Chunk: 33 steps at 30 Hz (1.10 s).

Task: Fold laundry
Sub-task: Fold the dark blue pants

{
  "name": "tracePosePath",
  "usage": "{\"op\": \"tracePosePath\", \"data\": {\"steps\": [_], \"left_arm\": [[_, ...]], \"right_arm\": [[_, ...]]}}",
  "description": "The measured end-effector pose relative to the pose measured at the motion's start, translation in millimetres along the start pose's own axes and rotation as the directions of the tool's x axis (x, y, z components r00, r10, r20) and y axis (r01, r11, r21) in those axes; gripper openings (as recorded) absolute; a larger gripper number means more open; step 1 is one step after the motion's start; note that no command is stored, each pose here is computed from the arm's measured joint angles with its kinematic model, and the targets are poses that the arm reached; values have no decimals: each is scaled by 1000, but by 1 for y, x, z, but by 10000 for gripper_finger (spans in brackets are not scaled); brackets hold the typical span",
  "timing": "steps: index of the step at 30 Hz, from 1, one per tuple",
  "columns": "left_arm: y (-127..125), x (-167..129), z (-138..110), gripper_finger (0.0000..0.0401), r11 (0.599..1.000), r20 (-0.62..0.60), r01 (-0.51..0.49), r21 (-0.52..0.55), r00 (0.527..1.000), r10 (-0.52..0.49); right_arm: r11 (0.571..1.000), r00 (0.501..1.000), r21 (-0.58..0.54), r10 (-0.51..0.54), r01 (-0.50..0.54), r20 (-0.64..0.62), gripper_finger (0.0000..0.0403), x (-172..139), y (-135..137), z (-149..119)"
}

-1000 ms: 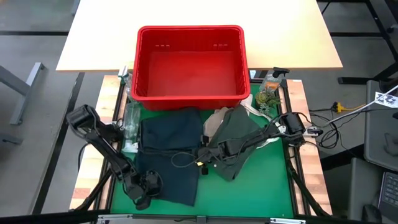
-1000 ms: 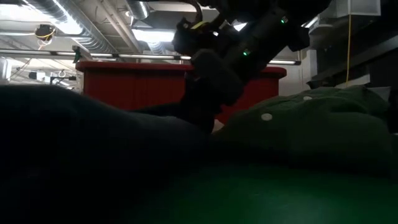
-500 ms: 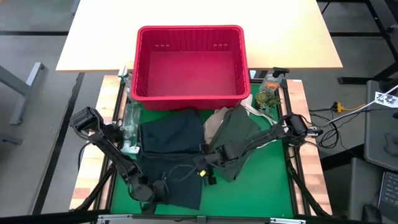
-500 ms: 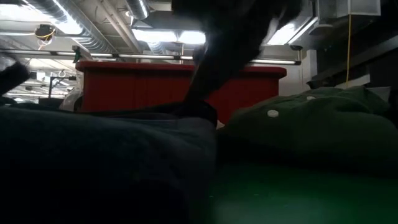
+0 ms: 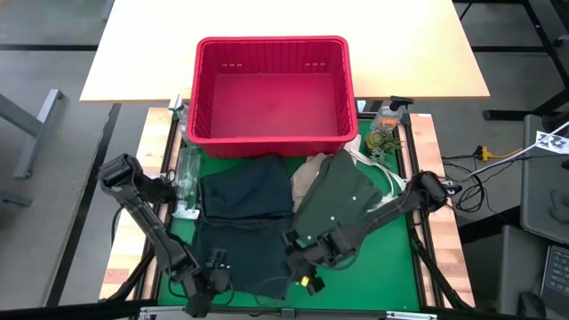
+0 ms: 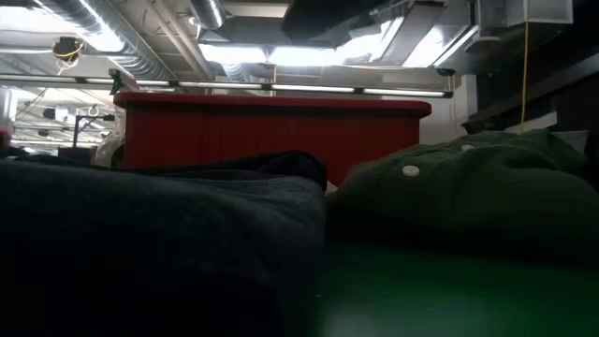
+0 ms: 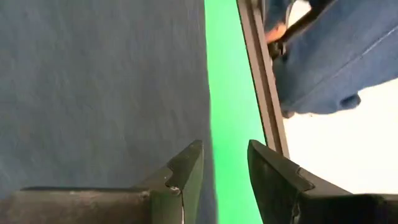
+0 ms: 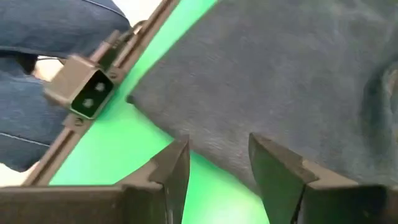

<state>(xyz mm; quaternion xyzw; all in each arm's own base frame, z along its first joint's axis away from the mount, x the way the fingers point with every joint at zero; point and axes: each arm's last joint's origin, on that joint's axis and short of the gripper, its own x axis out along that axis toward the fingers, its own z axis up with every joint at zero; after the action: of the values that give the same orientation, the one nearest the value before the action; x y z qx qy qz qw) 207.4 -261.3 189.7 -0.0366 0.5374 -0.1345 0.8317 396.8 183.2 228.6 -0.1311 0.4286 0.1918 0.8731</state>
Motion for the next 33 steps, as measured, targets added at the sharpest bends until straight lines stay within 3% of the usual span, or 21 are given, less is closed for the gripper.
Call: {"op": "tracePosePath", "data": {"steps": [7, 14, 19, 24, 29, 33], "left_arm": [[-17, -2, -21, 121, 996, -58, 15, -84, 998, -20], [-13, -1, -17, 123, 958, -44, -10, -286, 999, -3], [-8, 0, -13, 150, 942, -44, -23, -336, 999, 9], [-5, 1, -10, 194, 946, -41, -25, -323, 999, 13], [-10, 6, -17, 221, 989, -54, -37, -144, 998, 29], [-17, 19, -29, 224, 994, -74, -70, -88, 995, 64]], "right_arm": [[1000, 1000, -4, -20, 20, 1, 166, 0, 4, 0], [1000, 1000, -3, -20, 20, 1, 166, 0, 4, 1], [1000, 1000, -3, -20, 20, 1, 166, 0, 4, 0], [1000, 1000, -3, -20, 20, 1, 166, 0, 4, 0], [1000, 1000, -4, -19, 19, -14, 166, 0, 4, -1], [1000, 999, -6, -18, 17, -49, 166, 0, 4, -4]]}}
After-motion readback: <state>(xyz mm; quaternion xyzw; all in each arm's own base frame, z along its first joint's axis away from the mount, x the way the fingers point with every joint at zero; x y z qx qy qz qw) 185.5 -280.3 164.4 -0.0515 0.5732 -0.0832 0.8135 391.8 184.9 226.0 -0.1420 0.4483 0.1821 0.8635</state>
